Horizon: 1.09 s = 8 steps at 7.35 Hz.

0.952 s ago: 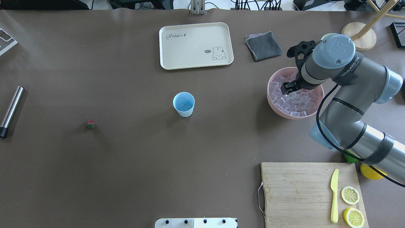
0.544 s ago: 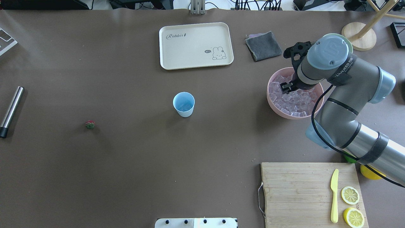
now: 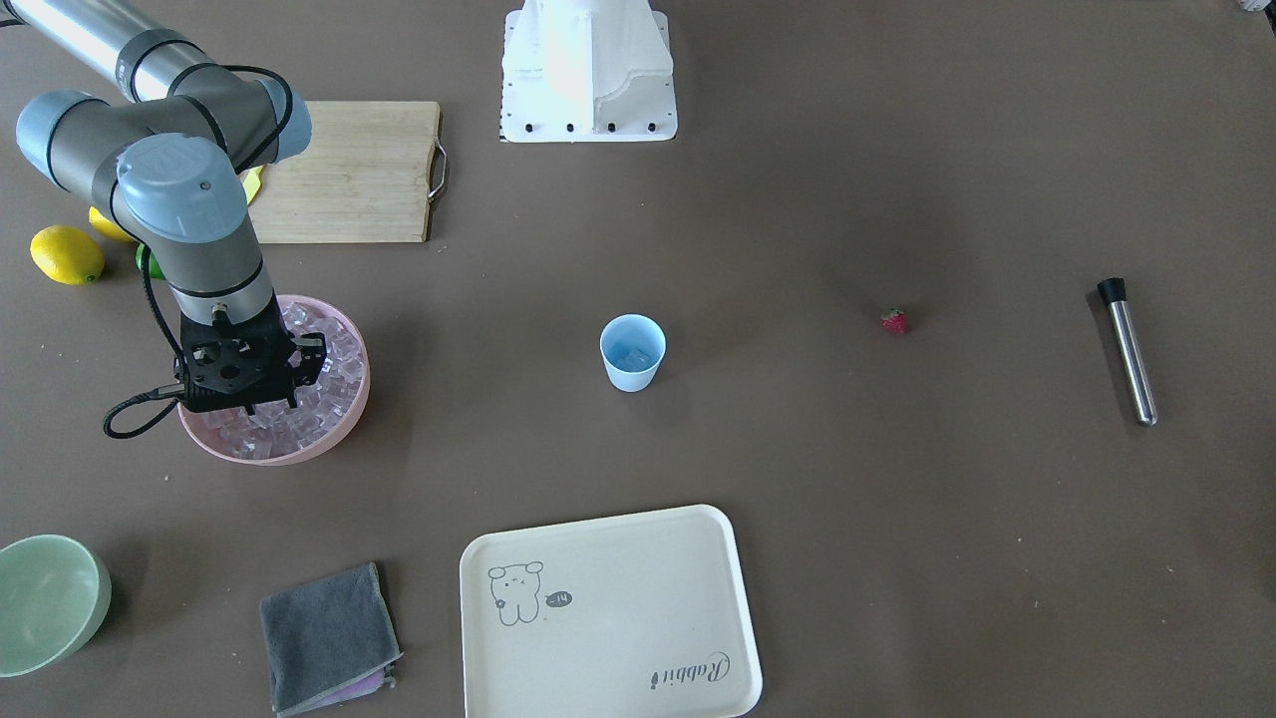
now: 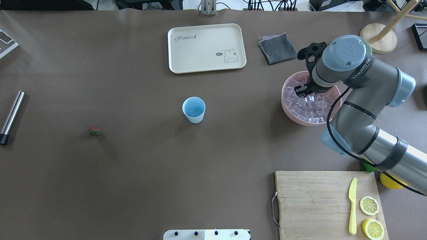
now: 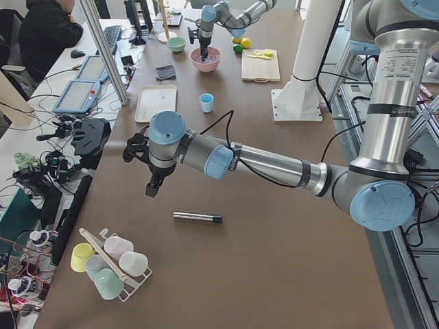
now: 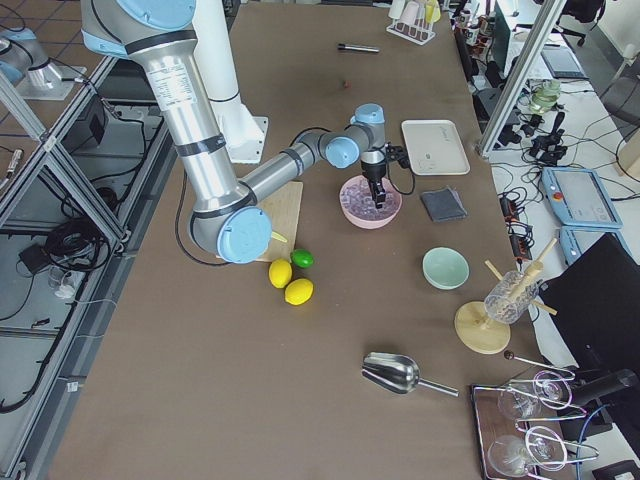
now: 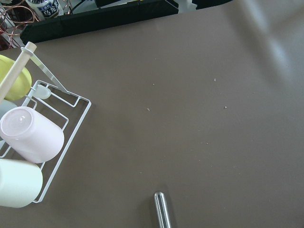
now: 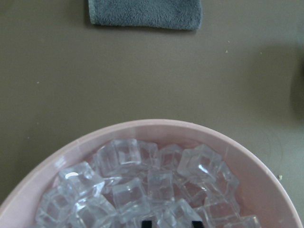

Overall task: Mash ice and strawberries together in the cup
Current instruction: 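Lower the right gripper into the pink bowl and grasp an ice cube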

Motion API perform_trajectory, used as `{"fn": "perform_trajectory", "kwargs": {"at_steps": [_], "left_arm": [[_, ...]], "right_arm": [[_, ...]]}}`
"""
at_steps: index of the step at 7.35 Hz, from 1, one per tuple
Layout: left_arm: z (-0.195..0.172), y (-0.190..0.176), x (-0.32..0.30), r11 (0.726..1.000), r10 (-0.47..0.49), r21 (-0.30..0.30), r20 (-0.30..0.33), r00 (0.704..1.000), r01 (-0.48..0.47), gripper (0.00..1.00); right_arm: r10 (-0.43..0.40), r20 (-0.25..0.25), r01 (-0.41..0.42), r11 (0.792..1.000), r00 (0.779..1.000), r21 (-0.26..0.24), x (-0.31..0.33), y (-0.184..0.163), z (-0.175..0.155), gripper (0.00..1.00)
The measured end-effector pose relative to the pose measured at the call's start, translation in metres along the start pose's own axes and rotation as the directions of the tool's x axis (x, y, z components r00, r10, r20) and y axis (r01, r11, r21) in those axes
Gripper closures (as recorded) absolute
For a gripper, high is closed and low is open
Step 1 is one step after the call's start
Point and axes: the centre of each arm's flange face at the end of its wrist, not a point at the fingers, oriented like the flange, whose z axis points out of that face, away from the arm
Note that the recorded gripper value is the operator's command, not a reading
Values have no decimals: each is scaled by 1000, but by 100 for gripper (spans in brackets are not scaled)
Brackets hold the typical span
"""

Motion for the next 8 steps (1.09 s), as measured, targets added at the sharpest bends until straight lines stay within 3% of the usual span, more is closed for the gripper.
{"fn": "perform_trajectory", "kwargs": {"at_steps": [2, 4, 5, 8], "left_arm": [[1, 1, -1, 1000, -2, -2, 0, 1000, 2, 2], [2, 0, -2, 1000, -5, -4, 0, 1000, 5, 2], [2, 0, -2, 1000, -5, -4, 0, 1000, 5, 2], [3, -2, -2, 1000, -4, -5, 0, 1000, 4, 2]], "right_arm": [[4, 6, -5, 1000, 1000, 4, -1, -2, -3, 91], [4, 7, -4, 1000, 1000, 3, 0, -2, -4, 34], [1, 5, -1, 1000, 1000, 3, 2, -3, -3, 21], [6, 1, -6, 1000, 1000, 9, 8, -10, -6, 24]]}}
